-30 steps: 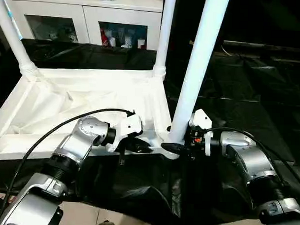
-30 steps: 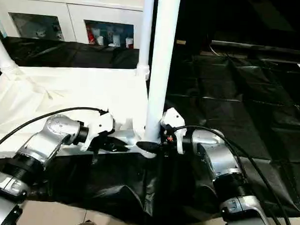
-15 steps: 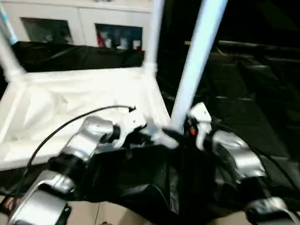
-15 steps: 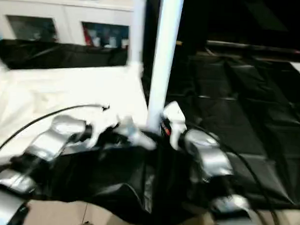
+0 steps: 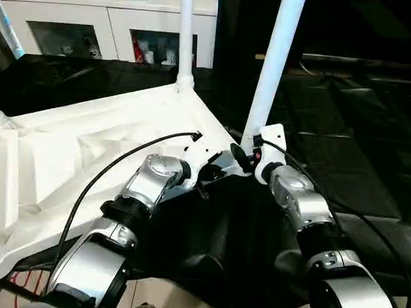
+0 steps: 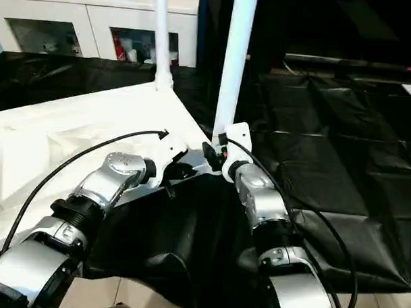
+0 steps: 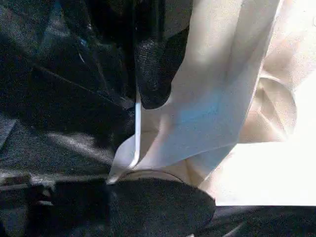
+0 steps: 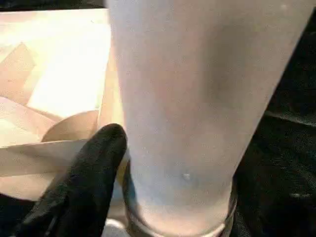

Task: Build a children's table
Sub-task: Rotate leg to tighten

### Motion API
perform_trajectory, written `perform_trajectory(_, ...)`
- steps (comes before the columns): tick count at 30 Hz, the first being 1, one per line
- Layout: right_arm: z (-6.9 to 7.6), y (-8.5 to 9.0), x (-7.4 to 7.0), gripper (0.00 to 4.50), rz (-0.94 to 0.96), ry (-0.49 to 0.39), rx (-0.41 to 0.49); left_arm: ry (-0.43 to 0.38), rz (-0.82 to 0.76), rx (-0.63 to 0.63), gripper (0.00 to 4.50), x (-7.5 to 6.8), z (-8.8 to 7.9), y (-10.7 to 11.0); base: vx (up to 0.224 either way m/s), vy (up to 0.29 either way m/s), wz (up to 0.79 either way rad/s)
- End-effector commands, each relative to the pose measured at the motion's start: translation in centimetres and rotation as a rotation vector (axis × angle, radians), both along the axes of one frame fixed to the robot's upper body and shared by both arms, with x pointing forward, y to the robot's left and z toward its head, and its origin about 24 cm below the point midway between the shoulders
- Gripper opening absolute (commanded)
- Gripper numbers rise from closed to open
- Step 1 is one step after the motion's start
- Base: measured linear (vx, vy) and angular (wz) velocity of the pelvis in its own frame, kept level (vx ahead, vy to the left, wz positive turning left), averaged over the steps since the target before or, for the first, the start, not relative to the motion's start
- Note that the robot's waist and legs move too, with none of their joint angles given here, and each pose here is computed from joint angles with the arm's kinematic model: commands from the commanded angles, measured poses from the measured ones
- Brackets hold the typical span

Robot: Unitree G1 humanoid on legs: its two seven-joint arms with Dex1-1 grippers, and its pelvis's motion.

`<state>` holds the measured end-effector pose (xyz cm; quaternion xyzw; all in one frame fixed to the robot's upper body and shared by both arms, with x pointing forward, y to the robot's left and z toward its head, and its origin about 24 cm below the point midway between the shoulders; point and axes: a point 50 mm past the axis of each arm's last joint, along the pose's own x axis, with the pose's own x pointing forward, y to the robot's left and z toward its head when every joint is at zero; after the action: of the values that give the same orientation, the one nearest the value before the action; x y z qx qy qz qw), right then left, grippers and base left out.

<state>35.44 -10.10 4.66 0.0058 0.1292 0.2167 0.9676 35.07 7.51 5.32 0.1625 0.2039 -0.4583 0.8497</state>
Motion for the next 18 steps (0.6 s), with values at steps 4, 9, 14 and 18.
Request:
perform_trajectory(4,-0.5,1.6,-0.7,3.82,0.169,0.017,0.004,-0.135,-0.071,-0.1,0.0,0.3,2.6,-1.2,0.0,0.0,0.0)
perform_trajectory(9,0.2,-0.7,-0.7,4.29,0.261,-0.009,-0.008,-0.124,-0.124,-0.111,0.0,-0.2,2.4,-0.3,0.0,0.0,0.0)
perform_trajectory(14,0.8,-3.2,-1.6,4.41,0.44,-0.016,-0.031,-0.108,-0.186,-0.097,0.0,-0.8,2.0,1.1,0.0,0.0,0.0)
perform_trajectory(18,1.2,-4.5,-2.5,4.41,0.557,-0.015,-0.075,-0.09,-0.253,-0.082,0.0,-1.5,1.8,2.1,0.0,0.0,0.0)
